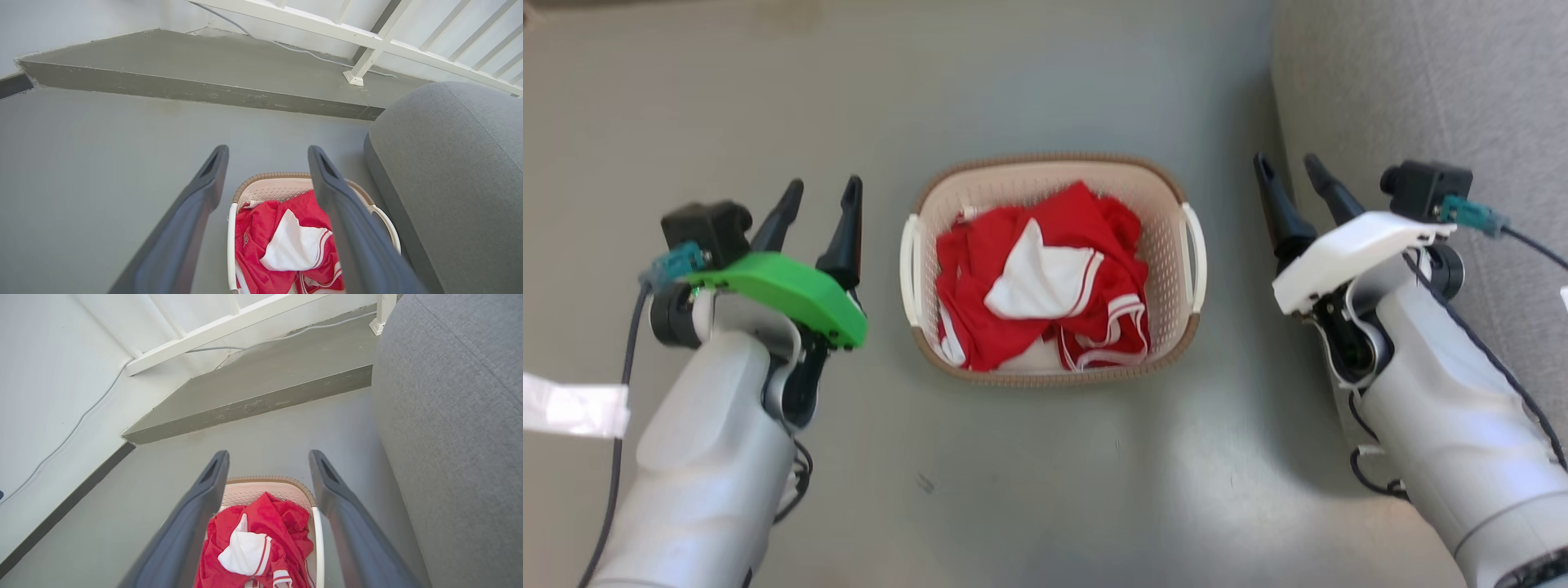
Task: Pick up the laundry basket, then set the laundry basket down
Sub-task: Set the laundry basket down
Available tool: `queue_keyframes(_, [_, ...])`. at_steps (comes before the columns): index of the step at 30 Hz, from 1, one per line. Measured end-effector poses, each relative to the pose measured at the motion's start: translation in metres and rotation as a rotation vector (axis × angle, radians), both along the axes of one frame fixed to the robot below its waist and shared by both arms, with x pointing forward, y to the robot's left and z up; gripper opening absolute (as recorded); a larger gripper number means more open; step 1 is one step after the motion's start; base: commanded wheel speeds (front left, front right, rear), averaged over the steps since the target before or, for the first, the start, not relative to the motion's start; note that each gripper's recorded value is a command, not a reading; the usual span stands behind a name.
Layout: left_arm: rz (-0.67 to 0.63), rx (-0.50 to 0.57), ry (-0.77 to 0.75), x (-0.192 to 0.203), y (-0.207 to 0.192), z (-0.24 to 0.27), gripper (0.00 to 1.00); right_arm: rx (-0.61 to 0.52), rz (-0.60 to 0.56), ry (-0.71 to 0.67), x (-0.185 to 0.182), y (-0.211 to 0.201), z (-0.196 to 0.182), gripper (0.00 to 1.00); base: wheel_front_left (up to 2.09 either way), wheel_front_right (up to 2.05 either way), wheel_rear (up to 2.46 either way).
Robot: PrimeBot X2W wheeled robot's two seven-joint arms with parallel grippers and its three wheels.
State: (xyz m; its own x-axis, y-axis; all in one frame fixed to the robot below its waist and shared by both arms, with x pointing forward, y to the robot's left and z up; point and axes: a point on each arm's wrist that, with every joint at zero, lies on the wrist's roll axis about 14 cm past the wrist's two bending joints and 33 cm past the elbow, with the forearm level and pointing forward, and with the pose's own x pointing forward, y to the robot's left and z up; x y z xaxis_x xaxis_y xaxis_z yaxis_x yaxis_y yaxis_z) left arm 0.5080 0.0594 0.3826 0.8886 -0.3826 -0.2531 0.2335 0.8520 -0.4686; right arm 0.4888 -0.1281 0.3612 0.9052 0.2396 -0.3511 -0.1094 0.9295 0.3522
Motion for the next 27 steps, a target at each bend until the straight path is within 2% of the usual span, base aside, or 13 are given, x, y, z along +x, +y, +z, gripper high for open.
queue_keyframes(13, [0.067, -0.023, -0.178, -0.037, 0.023, 0.073, 1.00, 0.010, -0.011, -0.158, -0.033, -0.001, 0.062, 1.00, 0.00, 0.00, 0.00])
queue_keyframes(18, [0.104, 0.001, -0.219, -0.058, 0.040, 0.086, 1.00, 0.008, -0.019, -0.185, -0.054, -0.003, 0.072, 1.00, 0.00, 0.00, 0.00])
queue_keyframes(27, [0.126, 0.006, -0.309, -0.091, 0.047, 0.116, 1.00, -0.011, -0.018, -0.268, -0.082, -0.002, 0.099, 1.00, 0.00, 0.00, 0.00])
